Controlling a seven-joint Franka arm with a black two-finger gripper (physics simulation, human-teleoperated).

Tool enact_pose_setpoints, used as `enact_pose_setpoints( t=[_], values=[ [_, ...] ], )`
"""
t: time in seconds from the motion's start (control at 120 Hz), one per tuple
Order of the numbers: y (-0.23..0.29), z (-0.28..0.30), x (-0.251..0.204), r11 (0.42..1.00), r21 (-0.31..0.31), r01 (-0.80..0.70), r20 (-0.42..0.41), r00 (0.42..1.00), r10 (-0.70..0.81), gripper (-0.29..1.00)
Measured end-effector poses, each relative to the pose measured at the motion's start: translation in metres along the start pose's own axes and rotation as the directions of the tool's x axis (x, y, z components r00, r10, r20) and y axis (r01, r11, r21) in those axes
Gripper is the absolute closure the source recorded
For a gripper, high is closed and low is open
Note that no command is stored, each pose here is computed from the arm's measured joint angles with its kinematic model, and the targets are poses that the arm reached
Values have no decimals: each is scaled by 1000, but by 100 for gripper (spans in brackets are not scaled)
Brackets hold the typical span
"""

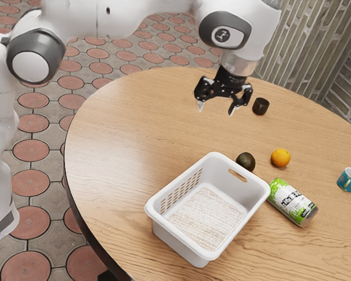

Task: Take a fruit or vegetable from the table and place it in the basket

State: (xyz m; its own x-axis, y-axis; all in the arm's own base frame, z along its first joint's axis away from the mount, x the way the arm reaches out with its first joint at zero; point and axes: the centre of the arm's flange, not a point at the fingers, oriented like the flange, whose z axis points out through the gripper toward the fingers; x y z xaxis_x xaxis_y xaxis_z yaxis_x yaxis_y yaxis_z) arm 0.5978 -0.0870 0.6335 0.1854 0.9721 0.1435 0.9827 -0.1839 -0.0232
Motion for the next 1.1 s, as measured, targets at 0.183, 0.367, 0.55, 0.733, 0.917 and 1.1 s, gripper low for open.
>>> enact_pose_setpoints(
  t=[0.183, 0.367, 0.55, 0.733, 0.917, 1.1],
  values=[
    [34, 20, -36, 942, -77, -328, -38, 945, 326, 0],
    [67, 53, -31, 861, -135, -491, -58, 871, 488, 0],
    [76, 61, -9, 815, -215, -539, -24, 837, 547, 0],
    [89, 92, 6, 789, -235, -568, 16, 809, 588, 0],
    [101, 120, 17, 767, -251, -590, 31, 787, 616, 0],
    [101, 129, 28, 767, -280, -577, 58, 787, 614, 0]
  ],
)
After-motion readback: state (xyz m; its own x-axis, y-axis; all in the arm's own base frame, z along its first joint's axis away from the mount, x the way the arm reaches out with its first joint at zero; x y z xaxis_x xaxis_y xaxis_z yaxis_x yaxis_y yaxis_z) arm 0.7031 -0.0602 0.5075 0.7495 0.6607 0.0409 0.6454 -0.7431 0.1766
